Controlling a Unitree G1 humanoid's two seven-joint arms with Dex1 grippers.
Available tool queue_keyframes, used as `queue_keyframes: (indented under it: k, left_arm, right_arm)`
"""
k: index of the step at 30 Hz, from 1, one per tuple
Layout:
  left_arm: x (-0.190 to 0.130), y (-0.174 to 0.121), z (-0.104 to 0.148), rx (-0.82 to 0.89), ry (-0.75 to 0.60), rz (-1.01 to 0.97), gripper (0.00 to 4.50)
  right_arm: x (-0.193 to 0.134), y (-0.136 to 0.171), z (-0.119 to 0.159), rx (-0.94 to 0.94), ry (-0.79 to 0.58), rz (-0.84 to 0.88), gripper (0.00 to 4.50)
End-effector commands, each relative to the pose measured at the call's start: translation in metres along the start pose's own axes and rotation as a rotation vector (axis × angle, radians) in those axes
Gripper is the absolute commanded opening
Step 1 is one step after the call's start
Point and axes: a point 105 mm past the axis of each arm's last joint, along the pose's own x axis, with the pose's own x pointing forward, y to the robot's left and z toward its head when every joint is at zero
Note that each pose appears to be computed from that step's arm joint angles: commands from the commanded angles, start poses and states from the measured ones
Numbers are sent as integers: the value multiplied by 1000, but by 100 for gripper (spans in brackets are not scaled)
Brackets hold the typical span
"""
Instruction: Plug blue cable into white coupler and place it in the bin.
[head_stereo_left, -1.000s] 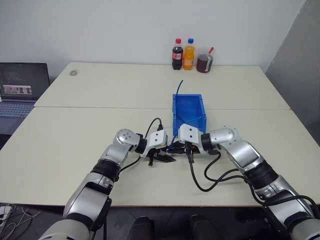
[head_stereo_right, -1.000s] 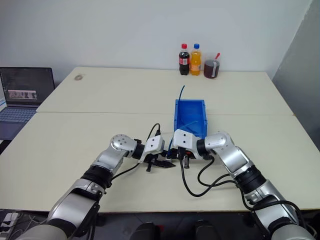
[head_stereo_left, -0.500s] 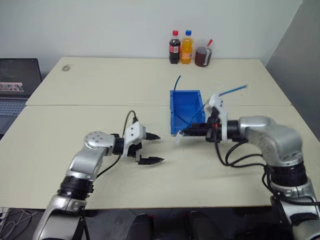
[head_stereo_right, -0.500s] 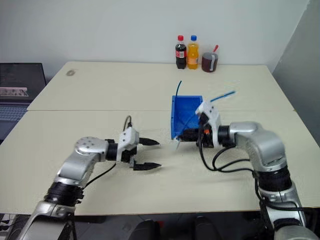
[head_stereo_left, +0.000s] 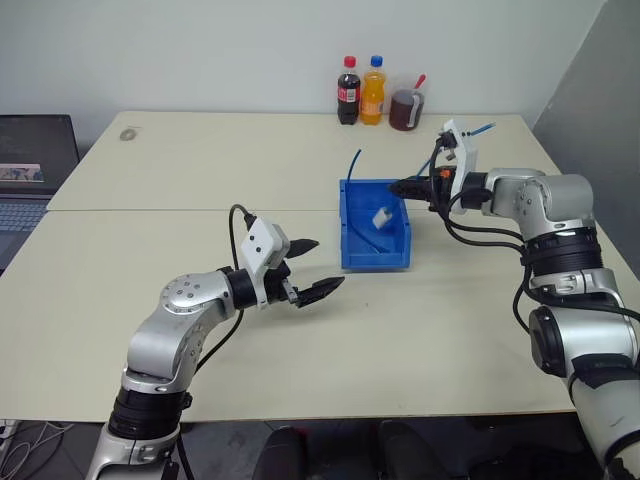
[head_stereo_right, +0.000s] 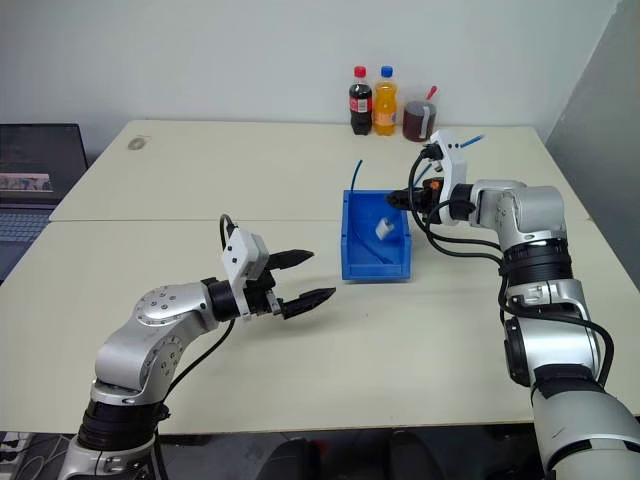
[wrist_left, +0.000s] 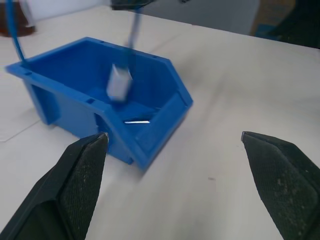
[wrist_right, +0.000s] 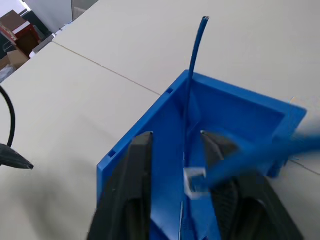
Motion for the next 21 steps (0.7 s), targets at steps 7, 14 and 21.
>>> queue_keyframes:
  k: [7,14,21]
  left_arm:
    - [1,7,27,8,-95,81,450]
    - [-10,47,31,-15,-97,284,450]
    - [-26,54,25,-39,-85,374,450]
  right_arm:
    - [-6,5,12,-58,-44,-6,418]
    - [-47,-9,-6,-149,-53,-172,443]
    - [-84,0,-54,-194,-172,-414,443]
